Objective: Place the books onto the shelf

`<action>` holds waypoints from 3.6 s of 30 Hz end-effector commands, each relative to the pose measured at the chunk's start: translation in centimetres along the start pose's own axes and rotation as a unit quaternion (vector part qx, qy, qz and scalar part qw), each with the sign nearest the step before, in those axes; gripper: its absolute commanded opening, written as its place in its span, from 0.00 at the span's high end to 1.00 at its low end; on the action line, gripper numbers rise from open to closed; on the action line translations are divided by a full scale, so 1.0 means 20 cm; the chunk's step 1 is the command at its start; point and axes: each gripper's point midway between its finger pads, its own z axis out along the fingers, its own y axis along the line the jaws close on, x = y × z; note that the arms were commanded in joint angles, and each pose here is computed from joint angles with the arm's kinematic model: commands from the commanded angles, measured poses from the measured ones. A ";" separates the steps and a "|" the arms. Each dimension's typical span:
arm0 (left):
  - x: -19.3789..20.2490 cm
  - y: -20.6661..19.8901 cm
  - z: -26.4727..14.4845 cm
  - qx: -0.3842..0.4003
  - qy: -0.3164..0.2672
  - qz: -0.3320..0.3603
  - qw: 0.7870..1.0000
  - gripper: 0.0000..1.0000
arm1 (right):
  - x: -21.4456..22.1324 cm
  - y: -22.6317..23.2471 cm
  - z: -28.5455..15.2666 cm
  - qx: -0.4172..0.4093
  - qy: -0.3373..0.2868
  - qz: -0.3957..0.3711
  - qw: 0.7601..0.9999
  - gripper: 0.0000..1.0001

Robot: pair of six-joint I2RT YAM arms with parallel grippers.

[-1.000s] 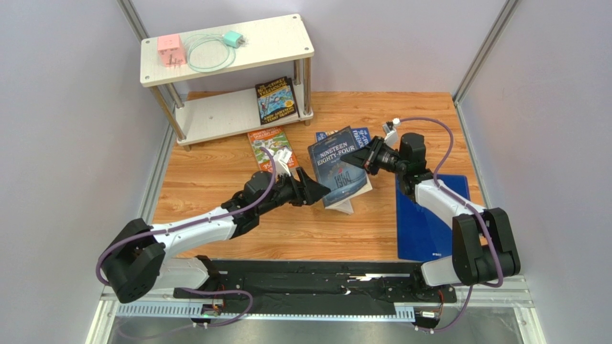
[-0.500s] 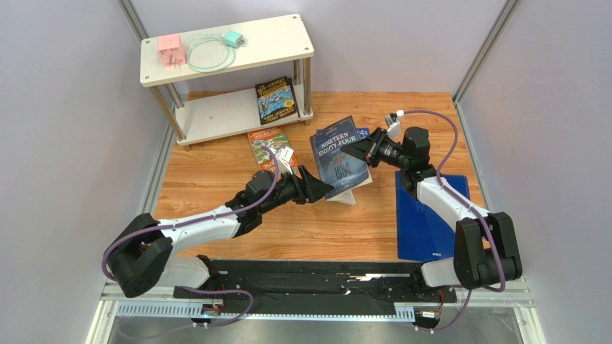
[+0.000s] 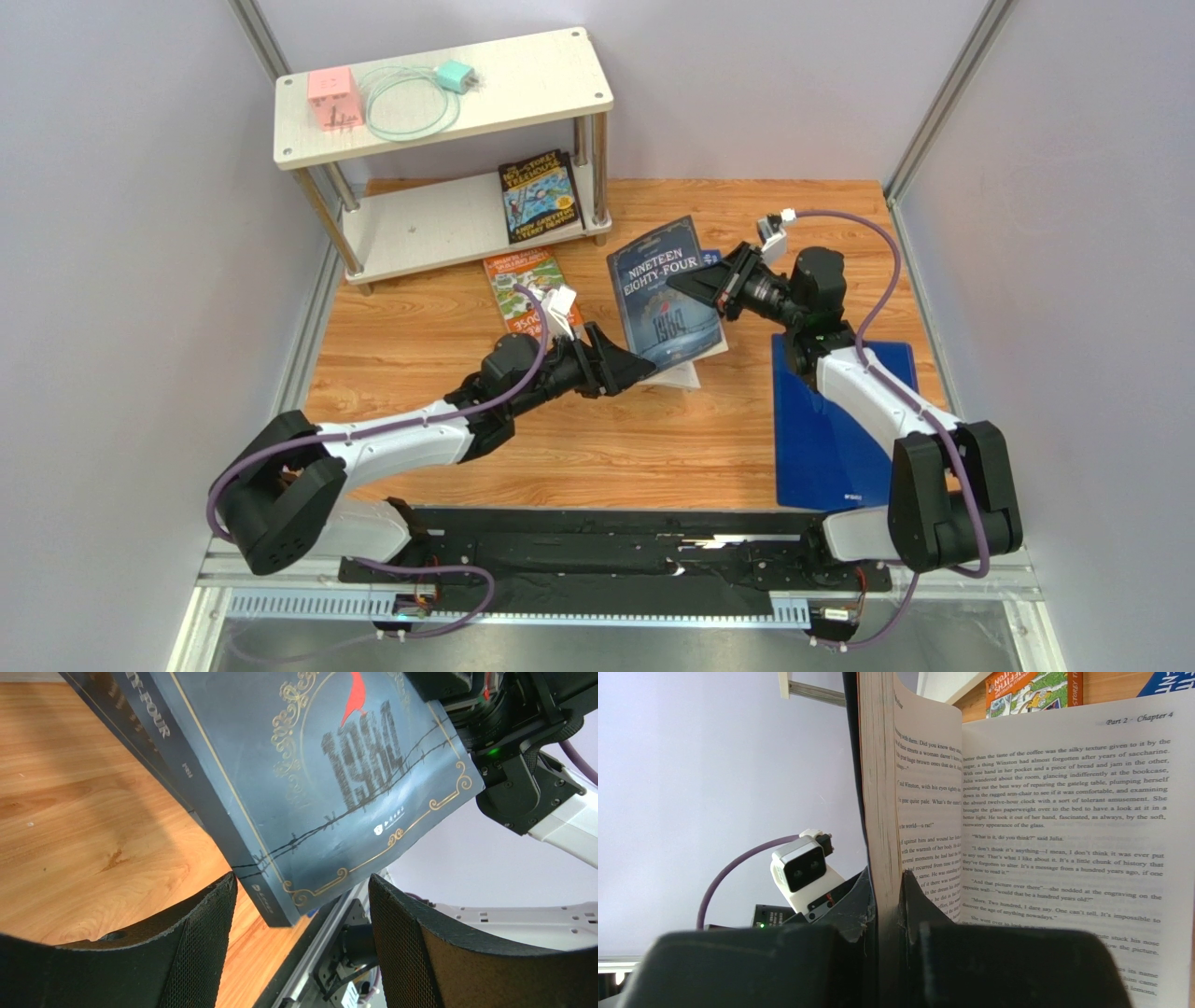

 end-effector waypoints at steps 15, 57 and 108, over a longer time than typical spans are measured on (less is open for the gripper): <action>-0.12 -0.19 0.01 0.079 -0.052 0.029 0.995 0.26 | 0.00 0.32 -0.05 -0.100 -0.012 -0.044 0.994 1.00; -0.83 0.22 -0.36 0.049 -0.048 0.004 0.998 1.00 | 0.05 -0.08 -0.03 0.041 -0.010 -0.077 0.996 0.02; -1.62 0.98 0.10 0.085 0.000 -0.208 0.975 0.95 | 0.14 -0.28 -0.03 0.070 0.021 -0.068 0.995 0.04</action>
